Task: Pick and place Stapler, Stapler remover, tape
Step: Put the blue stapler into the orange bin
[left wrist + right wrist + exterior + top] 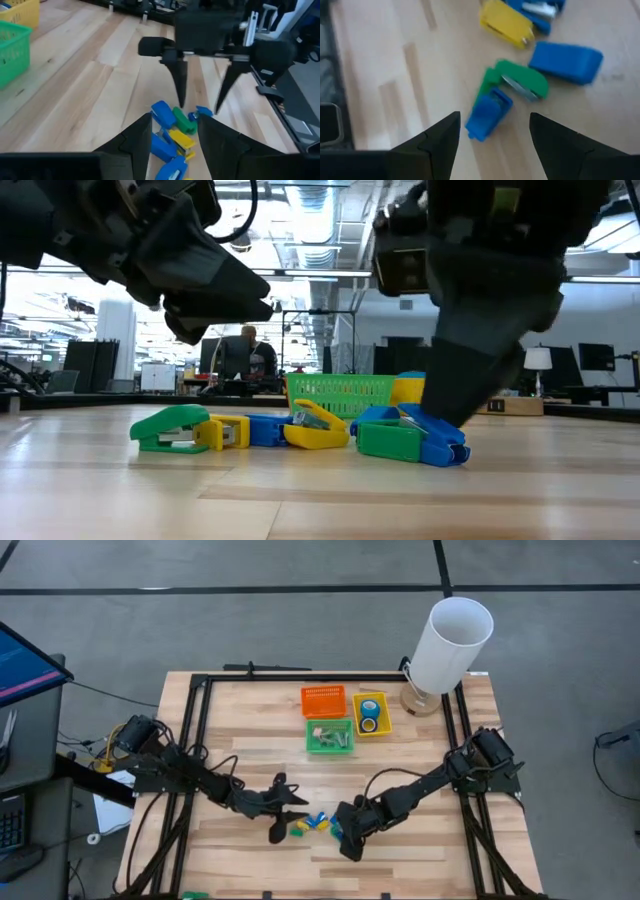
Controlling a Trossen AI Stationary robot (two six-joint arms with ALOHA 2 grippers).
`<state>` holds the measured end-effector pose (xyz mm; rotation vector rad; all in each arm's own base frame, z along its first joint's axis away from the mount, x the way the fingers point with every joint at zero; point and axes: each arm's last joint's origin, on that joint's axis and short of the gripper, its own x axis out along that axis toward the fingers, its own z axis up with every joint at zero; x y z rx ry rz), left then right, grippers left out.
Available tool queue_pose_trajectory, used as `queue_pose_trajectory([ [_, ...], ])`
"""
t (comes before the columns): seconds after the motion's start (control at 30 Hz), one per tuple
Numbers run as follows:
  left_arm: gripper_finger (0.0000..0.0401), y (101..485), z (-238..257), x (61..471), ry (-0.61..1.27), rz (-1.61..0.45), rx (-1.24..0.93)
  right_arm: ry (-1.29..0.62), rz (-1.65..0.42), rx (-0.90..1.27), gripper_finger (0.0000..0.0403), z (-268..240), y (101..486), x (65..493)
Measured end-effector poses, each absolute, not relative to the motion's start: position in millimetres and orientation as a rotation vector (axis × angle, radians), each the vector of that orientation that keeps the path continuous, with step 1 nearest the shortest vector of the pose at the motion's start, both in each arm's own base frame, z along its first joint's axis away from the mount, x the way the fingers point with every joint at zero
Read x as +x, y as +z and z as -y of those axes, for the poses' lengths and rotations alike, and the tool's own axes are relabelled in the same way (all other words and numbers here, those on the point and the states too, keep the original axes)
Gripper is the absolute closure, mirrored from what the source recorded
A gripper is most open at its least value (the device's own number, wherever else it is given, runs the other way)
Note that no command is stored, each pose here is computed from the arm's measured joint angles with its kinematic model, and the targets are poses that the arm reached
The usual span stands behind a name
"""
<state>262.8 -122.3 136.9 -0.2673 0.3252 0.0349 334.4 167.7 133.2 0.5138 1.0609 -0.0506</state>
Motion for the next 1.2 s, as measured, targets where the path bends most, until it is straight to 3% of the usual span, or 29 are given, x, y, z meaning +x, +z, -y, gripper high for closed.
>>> queue_pose_trajectory([
  [0.4,0.0252,137.1,122.3,262.8,0.037,-0.323,-0.268,-0.05,-1.04,0.517,0.0174,-167.8,129.6,338.2],
  [0.73,0.0252,137.2,122.3,262.9,0.037,-0.322,-0.268,-0.12,-1.099,0.464,0.0207,-156.9,126.2,335.3],
  [0.93,0.0252,137.2,122.3,262.8,0.037,-0.322,-0.271,-0.096,-1.12,0.391,0.0246,-153.9,125.3,334.2],
  [1.2,0.0252,137.5,117.7,264.6,0.083,-0.307,-0.252,-0.034,-1.155,0.241,0.0333,-147.7,124.2,332.7],
])
